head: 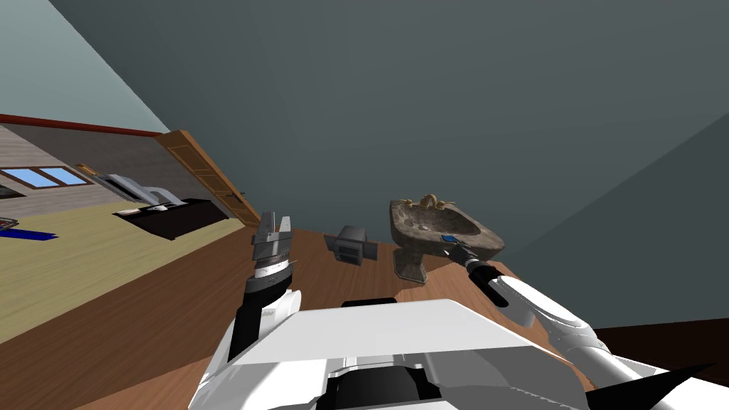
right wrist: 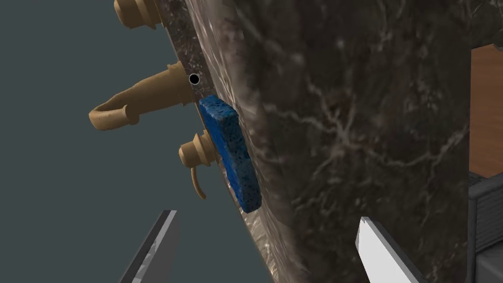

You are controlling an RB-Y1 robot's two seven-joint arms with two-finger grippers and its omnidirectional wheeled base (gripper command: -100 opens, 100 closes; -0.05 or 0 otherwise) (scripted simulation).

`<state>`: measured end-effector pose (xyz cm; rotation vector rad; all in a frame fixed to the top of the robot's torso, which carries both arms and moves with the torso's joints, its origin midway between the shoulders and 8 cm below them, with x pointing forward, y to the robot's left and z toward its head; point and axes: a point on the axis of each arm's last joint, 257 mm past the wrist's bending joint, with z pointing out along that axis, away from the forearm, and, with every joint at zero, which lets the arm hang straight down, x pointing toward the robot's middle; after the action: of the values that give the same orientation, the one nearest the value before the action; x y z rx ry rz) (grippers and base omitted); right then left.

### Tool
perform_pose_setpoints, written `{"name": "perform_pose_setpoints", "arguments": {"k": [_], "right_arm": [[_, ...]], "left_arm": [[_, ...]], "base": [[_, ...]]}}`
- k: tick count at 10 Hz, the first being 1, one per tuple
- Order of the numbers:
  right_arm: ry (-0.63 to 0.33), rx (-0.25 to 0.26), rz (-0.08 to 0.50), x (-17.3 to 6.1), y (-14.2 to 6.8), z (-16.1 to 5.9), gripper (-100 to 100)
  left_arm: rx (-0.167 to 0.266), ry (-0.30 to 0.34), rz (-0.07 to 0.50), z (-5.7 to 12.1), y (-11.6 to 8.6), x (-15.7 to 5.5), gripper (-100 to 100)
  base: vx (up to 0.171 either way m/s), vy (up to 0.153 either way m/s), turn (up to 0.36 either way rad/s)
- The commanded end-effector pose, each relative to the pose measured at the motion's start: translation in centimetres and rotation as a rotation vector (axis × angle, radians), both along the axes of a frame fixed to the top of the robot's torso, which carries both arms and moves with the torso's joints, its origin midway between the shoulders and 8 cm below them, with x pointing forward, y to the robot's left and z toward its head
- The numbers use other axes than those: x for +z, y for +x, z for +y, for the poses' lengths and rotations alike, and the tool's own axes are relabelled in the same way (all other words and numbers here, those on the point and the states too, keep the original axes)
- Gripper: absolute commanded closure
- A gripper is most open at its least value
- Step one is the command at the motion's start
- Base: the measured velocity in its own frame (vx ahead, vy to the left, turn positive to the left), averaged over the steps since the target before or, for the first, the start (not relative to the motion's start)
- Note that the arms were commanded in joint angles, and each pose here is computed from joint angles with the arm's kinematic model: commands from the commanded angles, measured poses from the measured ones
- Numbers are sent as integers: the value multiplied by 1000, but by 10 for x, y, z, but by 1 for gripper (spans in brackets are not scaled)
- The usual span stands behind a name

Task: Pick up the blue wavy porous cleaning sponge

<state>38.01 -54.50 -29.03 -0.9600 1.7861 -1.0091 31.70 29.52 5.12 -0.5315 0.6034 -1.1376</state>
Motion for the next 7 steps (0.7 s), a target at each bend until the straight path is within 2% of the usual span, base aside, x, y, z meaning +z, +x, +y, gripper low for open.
{"name": "perform_pose_setpoints", "arguments": {"k": [1, 2, 3, 5, 6, 7], "right_arm": [[-102, -6, 37, 1, -5, -24, -100], [-102, -6, 37, 1, -5, -24, -100], [-197, -9, 71, 4, -9, -43, -100], [-279, -10, 100, 9, -12, -60, -100], [-248, -7, 90, 8, -11, -53, -100], [-255, -9, 92, 8, -11, -55, 0]], "left_arm": [[0, 0, 0, 0, 0, 0, 0], [0, 0, 0, 0, 0, 0, 0], [0, 0, 0, 0, 0, 0, 0], [0, 0, 0, 0, 0, 0, 0], [0, 0, 0, 0, 0, 0, 0], [0, 0, 0, 0, 0, 0, 0]], "base": [[15, 46, 32], [10, 24, 3], [11, 35, 38], [9, 38, 22], [4, 14, 2], [0, 0, 0]]}}
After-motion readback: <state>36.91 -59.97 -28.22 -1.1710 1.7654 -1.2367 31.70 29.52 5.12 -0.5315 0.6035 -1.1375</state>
